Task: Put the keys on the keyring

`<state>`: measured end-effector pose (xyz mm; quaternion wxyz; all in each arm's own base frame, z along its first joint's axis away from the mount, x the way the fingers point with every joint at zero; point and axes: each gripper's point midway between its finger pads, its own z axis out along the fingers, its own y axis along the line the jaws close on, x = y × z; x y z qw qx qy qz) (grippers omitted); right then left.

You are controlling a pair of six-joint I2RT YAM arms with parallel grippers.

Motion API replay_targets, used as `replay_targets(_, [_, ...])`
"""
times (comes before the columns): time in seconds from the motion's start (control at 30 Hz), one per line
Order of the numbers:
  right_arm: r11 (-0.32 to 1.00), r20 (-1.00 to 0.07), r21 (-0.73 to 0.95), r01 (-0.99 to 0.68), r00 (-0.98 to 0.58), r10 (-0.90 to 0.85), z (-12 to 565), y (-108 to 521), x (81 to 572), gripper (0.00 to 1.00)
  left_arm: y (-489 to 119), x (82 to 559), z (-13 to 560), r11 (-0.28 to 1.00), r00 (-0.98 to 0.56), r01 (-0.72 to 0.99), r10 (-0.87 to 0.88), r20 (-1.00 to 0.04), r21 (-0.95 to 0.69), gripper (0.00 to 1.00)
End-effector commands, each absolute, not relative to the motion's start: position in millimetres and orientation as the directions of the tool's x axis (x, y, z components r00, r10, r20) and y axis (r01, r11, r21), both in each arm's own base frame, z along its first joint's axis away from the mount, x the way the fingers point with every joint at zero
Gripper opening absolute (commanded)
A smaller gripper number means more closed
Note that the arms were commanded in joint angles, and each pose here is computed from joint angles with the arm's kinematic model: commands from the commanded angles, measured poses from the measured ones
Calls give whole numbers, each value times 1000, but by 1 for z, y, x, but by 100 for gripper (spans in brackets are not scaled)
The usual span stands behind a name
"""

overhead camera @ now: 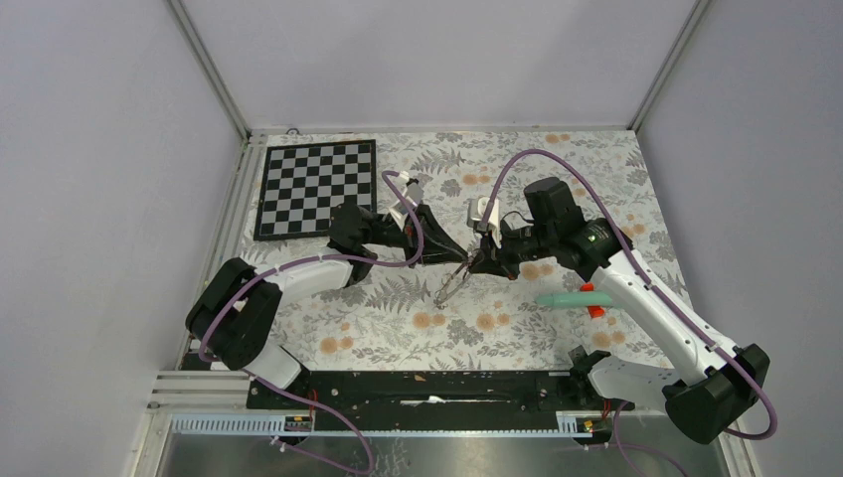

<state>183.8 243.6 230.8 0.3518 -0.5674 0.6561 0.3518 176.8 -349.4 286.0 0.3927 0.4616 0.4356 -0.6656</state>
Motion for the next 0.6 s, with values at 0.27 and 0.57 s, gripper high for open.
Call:
replay_targets(0.27, [122, -874, -2, -993, -58, -482, 254, 240, 190, 0, -344, 169, 285, -334, -146, 937, -105, -984, -104, 0])
replay_targets(0.57, [113, -857, -9, -994, -51, -512, 247, 232, 182, 0, -344, 179, 287, -302, -141, 948, -112, -984, -101, 0])
